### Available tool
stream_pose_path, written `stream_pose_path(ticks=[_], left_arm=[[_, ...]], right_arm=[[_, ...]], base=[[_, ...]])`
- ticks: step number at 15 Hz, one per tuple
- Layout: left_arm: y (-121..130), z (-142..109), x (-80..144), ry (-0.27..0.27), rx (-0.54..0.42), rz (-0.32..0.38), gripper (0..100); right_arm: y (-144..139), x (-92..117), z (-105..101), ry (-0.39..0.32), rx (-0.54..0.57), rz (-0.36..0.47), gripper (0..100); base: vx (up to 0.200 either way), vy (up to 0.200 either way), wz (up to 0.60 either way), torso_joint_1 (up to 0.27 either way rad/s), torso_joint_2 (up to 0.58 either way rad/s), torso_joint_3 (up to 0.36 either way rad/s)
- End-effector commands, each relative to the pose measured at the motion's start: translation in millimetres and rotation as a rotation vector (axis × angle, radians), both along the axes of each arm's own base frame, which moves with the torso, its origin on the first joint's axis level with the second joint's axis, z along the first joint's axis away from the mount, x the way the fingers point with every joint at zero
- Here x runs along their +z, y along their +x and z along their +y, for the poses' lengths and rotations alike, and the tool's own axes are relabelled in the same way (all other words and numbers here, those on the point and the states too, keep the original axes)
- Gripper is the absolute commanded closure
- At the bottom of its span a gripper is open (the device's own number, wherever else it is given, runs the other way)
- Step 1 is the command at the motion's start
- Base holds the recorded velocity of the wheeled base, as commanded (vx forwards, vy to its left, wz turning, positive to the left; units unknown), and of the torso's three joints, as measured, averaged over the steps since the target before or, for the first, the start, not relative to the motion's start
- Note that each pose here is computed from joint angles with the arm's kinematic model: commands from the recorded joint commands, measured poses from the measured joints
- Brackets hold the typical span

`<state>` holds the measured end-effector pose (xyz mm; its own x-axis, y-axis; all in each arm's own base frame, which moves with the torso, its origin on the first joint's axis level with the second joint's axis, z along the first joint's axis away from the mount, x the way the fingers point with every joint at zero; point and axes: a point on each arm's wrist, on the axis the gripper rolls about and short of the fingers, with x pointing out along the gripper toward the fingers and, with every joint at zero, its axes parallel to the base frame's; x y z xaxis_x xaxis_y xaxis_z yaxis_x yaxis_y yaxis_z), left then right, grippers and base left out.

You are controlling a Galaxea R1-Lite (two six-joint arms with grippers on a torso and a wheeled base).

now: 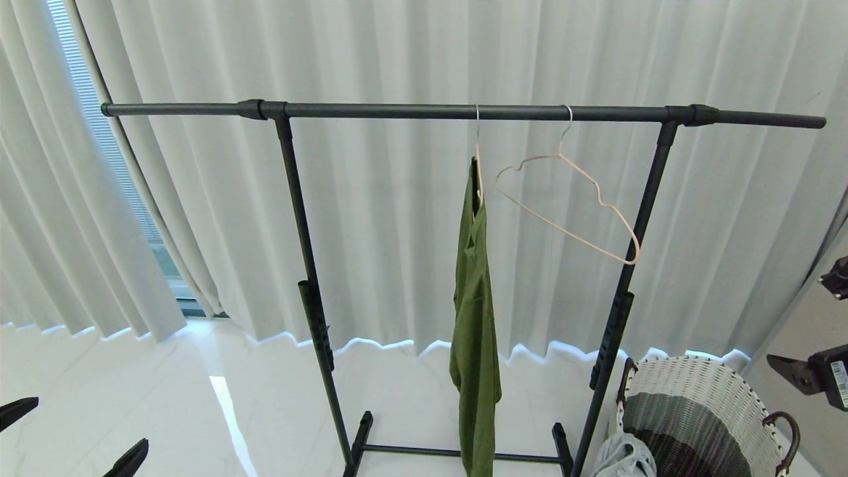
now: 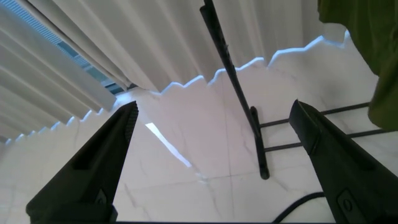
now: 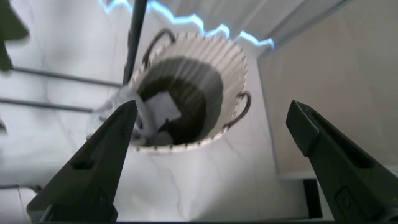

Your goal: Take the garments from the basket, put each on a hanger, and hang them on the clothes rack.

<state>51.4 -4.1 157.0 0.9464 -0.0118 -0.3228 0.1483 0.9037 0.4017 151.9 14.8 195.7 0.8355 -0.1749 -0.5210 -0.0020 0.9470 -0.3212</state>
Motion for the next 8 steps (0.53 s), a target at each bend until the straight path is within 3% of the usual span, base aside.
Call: stream_pose_path(ticks=[1,8], left_arm=[[6,-1,8,0.000,0.000,-0.002,0],[16,-2,15,-0.001,-0.002,0.013,0]], right_arm=[[-3,-9,-1,-0.006,-0.002,0.032,0],[-8,-19,-2,-0.016,-0.002,0.064,0]], base=[[0.000,0.000,0.00,-0.178,0.49,0.300],[0.000,0.000,0.00,-0.146,0.47,0.316]])
